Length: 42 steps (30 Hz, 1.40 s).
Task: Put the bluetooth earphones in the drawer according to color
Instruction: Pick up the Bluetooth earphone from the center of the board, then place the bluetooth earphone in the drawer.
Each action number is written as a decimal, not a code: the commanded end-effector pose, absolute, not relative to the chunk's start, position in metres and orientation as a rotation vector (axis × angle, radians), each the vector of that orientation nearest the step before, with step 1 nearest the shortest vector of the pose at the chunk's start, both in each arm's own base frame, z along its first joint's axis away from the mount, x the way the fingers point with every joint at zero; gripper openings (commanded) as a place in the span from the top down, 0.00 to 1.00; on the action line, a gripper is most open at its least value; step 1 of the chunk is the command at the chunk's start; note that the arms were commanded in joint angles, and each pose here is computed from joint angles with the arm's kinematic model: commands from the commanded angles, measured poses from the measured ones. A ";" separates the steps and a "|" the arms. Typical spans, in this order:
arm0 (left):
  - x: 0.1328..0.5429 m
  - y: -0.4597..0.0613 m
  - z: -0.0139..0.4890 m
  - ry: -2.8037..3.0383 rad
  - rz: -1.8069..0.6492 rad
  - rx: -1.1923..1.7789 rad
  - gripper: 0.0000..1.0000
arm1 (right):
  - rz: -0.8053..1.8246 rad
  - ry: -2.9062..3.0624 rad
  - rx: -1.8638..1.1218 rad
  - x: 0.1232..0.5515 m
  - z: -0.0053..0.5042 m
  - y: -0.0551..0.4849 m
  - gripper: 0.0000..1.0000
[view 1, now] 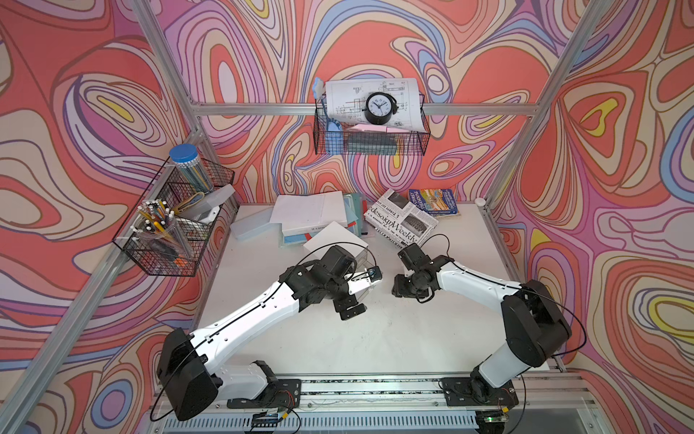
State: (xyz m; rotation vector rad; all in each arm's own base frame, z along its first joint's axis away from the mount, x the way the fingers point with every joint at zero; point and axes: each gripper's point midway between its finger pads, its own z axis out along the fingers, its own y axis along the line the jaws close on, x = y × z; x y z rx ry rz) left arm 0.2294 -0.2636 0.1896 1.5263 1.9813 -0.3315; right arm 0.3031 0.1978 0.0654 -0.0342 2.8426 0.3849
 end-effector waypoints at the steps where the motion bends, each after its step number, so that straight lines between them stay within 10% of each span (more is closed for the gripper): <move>1: 0.238 -0.255 0.200 1.981 -0.327 1.460 0.01 | 0.561 2.701 -0.141 0.326 0.101 0.234 1.00; 42: 0.286 -0.212 0.228 2.030 -0.235 1.228 0.01 | 0.958 2.627 -0.214 0.326 0.079 0.334 0.95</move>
